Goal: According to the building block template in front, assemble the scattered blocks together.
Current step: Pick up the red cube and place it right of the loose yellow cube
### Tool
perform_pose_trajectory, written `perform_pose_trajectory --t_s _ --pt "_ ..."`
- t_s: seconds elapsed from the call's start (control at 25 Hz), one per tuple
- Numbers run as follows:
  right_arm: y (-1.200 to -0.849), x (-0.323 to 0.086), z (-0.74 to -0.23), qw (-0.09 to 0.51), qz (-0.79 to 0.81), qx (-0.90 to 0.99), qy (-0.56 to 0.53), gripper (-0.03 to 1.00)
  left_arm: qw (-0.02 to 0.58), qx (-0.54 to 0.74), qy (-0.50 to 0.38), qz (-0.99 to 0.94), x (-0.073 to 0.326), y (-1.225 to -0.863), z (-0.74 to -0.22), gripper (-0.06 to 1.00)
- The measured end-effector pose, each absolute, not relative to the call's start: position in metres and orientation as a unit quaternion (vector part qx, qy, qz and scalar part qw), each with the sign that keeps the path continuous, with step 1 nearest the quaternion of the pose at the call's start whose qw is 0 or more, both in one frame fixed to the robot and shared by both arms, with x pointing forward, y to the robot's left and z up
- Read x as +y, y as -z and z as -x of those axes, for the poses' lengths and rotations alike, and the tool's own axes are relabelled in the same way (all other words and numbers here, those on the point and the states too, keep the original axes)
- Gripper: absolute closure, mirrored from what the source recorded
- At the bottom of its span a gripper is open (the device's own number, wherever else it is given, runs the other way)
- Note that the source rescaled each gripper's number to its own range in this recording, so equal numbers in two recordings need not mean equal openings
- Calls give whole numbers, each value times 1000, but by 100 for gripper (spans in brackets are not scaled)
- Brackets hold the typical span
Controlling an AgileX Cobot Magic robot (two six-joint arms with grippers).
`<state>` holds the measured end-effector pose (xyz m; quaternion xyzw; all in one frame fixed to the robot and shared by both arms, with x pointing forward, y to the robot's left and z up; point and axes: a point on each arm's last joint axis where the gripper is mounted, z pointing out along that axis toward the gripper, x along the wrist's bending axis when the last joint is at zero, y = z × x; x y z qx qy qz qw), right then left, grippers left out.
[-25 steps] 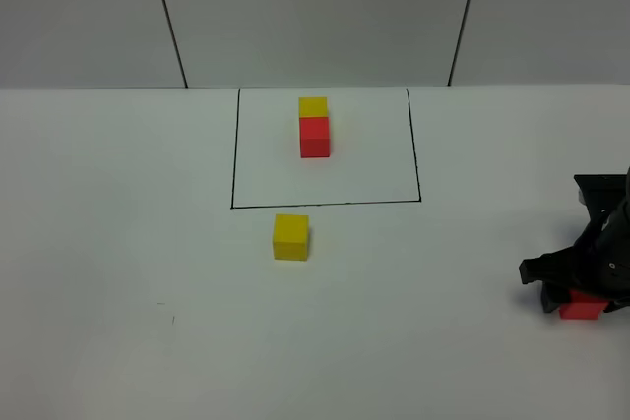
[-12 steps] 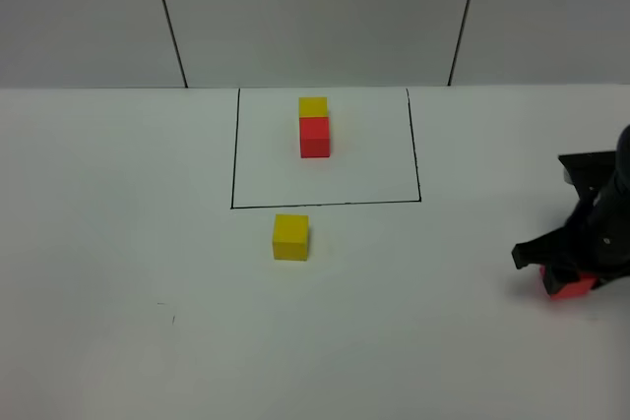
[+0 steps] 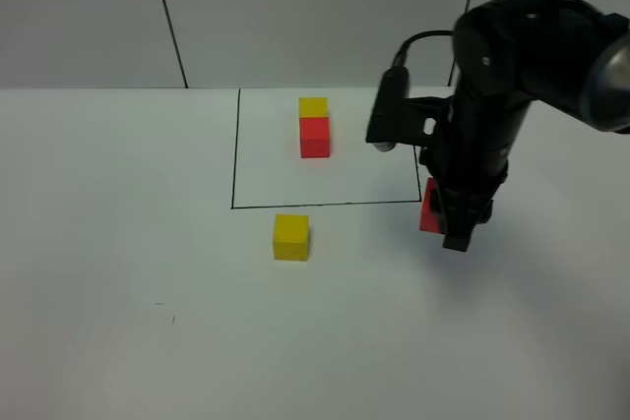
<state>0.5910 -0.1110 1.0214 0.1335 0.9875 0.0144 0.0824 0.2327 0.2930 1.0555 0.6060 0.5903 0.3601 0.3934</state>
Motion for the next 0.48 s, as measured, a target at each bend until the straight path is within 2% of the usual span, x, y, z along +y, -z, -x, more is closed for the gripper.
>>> perform_pose_trajectory --t_s 0.24,0.48 --pt "-1014 -59 -611 112 -56 992 -14 96 393 590 -360 -606 293 -1055 -233 92" --pt "-990 -35 -629 106 -20 994 -20 96 393 590 -360 -606 293 -1055 -233 92"
